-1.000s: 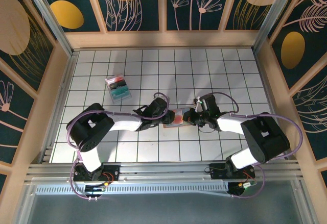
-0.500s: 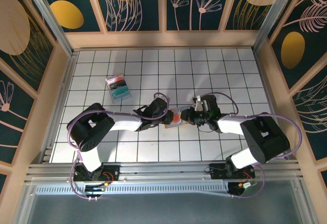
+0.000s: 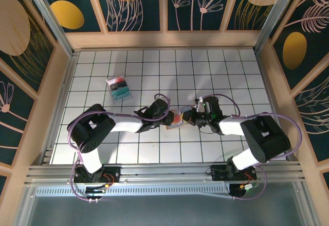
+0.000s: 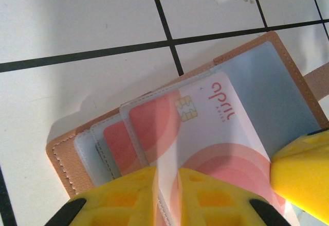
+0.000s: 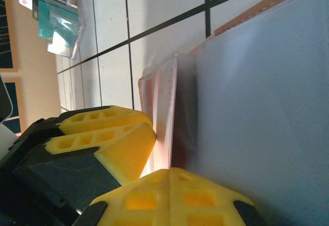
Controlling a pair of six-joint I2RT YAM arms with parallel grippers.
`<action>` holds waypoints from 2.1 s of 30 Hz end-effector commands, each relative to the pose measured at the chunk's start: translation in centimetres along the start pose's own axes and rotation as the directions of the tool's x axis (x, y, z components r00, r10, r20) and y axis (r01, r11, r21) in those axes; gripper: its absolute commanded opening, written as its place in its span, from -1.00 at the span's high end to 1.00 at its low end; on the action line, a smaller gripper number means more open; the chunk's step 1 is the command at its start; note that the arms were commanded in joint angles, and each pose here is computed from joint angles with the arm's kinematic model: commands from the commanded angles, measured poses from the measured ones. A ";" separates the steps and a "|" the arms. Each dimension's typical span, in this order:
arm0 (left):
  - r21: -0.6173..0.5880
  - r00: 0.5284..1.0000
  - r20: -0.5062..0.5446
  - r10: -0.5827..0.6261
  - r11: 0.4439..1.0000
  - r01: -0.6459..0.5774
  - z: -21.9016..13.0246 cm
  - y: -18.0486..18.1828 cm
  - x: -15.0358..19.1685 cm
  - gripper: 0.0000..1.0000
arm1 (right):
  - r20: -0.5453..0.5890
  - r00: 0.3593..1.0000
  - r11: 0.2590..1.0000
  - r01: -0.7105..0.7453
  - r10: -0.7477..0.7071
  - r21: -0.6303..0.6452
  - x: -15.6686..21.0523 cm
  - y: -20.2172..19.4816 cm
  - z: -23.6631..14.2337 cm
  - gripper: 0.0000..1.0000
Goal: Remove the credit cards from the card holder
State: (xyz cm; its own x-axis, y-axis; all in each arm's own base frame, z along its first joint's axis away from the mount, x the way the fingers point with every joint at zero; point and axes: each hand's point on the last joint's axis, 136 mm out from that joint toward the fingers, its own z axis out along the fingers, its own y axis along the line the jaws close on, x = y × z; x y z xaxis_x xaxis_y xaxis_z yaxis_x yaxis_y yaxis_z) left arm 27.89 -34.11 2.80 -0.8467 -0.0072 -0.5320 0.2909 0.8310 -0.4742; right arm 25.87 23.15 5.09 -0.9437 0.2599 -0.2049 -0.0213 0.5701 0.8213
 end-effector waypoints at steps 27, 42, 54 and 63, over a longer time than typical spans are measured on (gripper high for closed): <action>-0.070 0.988 -0.142 0.058 0.995 -0.068 1.6 1.6 2.9 0.78 | 0.033 0.995 0.995 0.094 -0.092 -0.035 -1.0 2.5 0.0 0.48; -0.093 0.996 -0.044 0.080 0.992 -0.084 -0.8 1.0 0.1 0.45 | 0.133 0.973 0.963 0.156 -0.188 0.221 -3.1 0.1 -3.2 1.00; -0.026 0.968 0.133 0.215 0.977 -0.213 -6.5 -3.6 -7.4 -0.57 | 0.205 0.861 0.884 0.441 -0.466 0.158 -3.4 5.1 -7.0 1.00; 0.095 0.869 0.205 0.451 0.874 -0.476 -11.3 -7.4 -11.2 -0.68 | 0.217 0.748 0.769 0.640 -0.627 0.015 -1.4 9.8 -8.4 1.00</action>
State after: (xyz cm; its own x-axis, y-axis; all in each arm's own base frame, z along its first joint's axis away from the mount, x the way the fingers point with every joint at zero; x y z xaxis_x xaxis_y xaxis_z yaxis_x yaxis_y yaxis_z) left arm 31.01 -33.59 18.20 -0.5948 0.1452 -0.7906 0.5785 0.7602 -0.2956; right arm 25.20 20.69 16.03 -0.6775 0.0724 -0.7320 -0.5065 0.6756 0.5357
